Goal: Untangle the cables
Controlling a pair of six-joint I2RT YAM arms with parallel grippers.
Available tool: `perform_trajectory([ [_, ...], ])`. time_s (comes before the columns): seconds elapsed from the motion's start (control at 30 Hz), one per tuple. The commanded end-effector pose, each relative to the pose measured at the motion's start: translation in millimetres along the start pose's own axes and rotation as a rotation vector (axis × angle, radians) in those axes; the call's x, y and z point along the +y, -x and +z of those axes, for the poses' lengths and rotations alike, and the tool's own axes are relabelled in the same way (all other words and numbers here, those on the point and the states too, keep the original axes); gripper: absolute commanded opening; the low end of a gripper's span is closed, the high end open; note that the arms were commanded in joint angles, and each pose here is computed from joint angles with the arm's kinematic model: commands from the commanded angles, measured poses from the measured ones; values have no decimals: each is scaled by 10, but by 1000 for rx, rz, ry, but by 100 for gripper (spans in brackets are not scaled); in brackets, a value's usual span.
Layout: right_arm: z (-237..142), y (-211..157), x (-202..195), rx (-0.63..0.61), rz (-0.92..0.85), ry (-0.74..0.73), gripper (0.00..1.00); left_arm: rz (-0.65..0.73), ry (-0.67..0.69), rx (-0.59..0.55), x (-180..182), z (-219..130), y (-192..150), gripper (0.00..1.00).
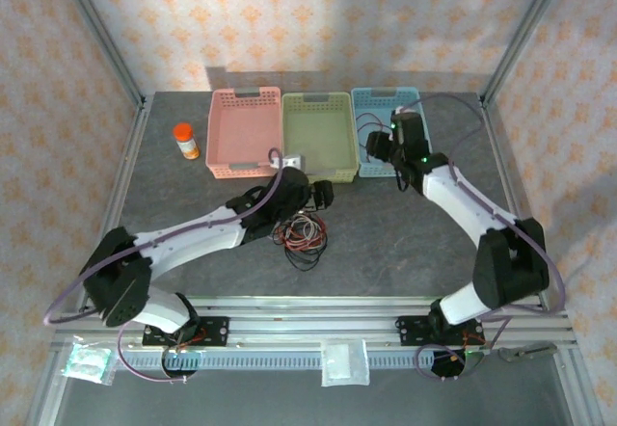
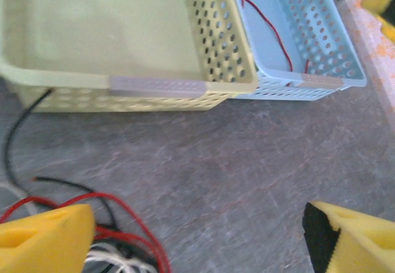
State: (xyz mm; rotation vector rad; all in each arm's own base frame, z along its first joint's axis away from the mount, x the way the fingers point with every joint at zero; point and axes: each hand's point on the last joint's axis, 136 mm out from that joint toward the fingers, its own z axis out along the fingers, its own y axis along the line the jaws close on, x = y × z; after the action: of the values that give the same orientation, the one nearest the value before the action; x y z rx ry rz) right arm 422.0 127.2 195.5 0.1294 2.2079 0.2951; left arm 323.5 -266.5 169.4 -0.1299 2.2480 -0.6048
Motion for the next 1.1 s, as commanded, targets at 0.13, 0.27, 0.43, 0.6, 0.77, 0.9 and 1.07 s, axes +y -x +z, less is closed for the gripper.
perform_trajectory([
  [0.13,-382,-336,540,-23,-81,199,58,-78,91,-48,603,-368,-87,83],
  [0.27,-475,-653,804,22,-120,290,57,-147,83,-39,857,-429,-185,83],
  [0.43,-500,-1090,1129,81,-255,376,57,-210,-2,-50,960,-475,-210,85],
  [0.6,-394,-1479,1368,177,-394,441,57,-255,-129,-9,934,-435,-266,86],
  [0.77,-226,-1740,1546,275,-503,465,53,-319,-176,4,1018,-396,-309,89],
  [0.9,-104,-1935,1668,352,-585,476,50,-373,-176,3,1183,-375,-363,89],
  [1.07,17,-2065,1763,407,-618,492,47,-406,-170,9,1311,-368,-433,89],
])
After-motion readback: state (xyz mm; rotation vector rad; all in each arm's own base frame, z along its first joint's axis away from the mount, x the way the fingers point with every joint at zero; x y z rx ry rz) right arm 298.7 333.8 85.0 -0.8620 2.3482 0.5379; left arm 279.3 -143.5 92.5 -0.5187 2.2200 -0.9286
